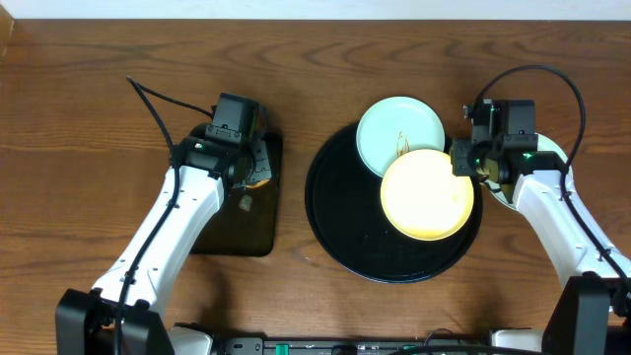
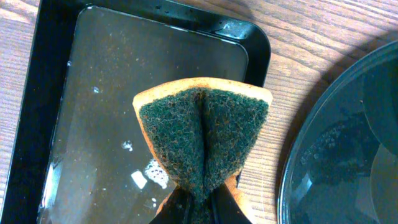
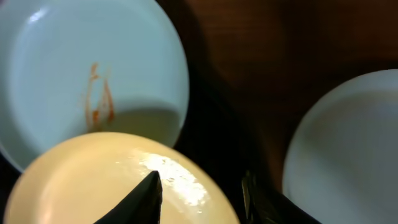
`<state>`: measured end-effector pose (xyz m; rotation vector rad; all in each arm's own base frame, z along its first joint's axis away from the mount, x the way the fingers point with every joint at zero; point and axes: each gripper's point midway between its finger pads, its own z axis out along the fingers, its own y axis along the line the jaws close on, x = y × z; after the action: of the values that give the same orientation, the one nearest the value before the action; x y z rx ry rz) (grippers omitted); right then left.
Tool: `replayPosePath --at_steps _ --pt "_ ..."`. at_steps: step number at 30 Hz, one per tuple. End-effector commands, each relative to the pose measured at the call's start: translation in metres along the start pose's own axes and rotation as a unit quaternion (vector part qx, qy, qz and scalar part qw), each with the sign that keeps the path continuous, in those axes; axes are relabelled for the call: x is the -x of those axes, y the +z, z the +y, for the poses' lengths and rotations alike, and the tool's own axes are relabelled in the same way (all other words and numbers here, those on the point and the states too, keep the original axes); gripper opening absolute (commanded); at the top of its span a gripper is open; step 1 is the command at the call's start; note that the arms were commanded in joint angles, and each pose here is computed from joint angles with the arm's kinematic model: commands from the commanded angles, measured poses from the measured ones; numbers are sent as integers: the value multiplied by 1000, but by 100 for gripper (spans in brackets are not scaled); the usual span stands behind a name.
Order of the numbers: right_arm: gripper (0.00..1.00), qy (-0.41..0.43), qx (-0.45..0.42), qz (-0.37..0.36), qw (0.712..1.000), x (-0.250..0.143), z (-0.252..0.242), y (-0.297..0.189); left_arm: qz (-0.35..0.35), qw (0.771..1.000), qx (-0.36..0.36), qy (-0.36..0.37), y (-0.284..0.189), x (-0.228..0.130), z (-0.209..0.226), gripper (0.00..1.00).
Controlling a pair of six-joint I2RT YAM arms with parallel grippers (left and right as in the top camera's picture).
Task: Clean dirty plates on tray and stack at the side
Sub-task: 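Lift the yellow plate with the right gripper onto the right-side plate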
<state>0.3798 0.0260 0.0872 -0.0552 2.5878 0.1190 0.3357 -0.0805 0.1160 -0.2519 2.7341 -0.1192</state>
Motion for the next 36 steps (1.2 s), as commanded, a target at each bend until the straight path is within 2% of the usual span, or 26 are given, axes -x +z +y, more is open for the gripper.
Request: replayPosePath --at_steps 1,14,16,21,22,29,36 --pt "40 -46 -28 7 999 -1 -12 3 2 1000 8 2 1 -1 4 7" --pt "37 -41 21 93 995 -42 0 42 2 1000 9 2 1 -1 4 7" --pt "30 -40 22 102 994 -47 0 41 2 1000 9 2 1 -1 4 7" --pt "4 -35 33 139 989 -65 4 37 2 1000 8 2 1 -1 4 7" --pt "2 -33 39 146 988 -68 6 35 1 1000 9 2 1 -1 4 8" --pt "1 -12 106 199 974 -93 29 23 2 1000 9 2 1 -1 4 7" --pt "1 -10 185 182 966 -86 55 16 2 1000 8 -1 1 -1 4 7"
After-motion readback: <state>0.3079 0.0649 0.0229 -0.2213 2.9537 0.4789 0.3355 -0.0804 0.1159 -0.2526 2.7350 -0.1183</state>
